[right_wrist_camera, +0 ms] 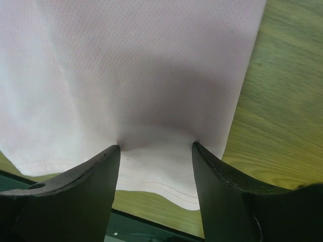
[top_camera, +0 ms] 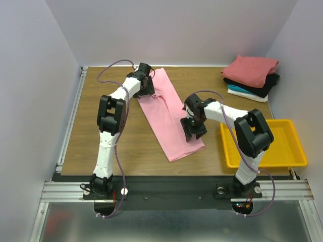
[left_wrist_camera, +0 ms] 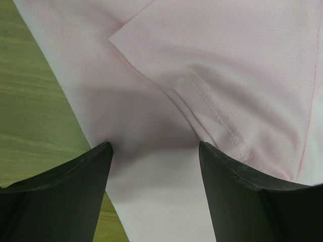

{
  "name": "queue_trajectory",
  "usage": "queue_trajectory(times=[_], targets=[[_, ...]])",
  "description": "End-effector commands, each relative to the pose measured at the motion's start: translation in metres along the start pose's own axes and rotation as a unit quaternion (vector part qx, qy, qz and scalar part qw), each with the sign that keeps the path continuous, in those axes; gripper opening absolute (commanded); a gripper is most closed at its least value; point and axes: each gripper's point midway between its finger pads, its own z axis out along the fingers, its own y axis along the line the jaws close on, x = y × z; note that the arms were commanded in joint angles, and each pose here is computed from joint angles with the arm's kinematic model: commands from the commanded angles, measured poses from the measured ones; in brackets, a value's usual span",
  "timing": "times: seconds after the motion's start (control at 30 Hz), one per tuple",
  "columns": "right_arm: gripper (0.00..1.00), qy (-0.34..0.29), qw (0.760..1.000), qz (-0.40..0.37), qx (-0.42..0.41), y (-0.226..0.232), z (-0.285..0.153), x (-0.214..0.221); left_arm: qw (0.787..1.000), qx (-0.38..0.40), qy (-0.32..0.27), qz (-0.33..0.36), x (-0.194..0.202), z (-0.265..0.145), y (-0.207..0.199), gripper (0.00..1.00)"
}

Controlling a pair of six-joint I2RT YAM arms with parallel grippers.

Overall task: Fold and stack the t-shirts
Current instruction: Fold the tshirt

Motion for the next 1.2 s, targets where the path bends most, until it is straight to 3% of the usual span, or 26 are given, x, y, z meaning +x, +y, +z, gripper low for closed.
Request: queue_trajectory(times=[0.0,0.4,0.73,0.93,1.03,1.13,1.17], targets=[[0.65,-0.002,0.998,-0.021,-0.067,0.03,-0.004,-0.003,1.0,0.01,-0.015,0.01,-0.013,0.009,-0.005,0.81],[0.65,0.028,0.988,-0.054,-0.143,0.077,-0.016,-0.017,0.996,0.057,-0.057,0.028,-0.045,0.021,-0.028,0.81],[0.65,0.018,0.988,-0.076,-0.131,0.092,-0.025,-0.03,0.99,0.079,-0.109,0.029,-0.082,0.011,-0.038,0.82],[0.66,-0.018,0.994,-0.062,-0.088,0.08,-0.046,-0.032,0.972,0.1,-0.211,0.017,-0.146,-0.065,-0.049,0.86],[0.66,-0.035,0.998,-0.037,-0.048,0.066,-0.053,-0.027,0.959,0.108,-0.26,0.018,-0.169,-0.133,-0.049,0.86],[0.66,-0.054,0.998,-0.005,-0.01,0.044,-0.059,-0.025,0.962,0.106,-0.248,0.031,-0.144,-0.153,-0.05,0.86],[0.66,-0.041,0.999,0.006,-0.005,0.035,-0.053,-0.016,0.958,0.115,-0.261,0.031,-0.141,-0.182,-0.05,0.86]])
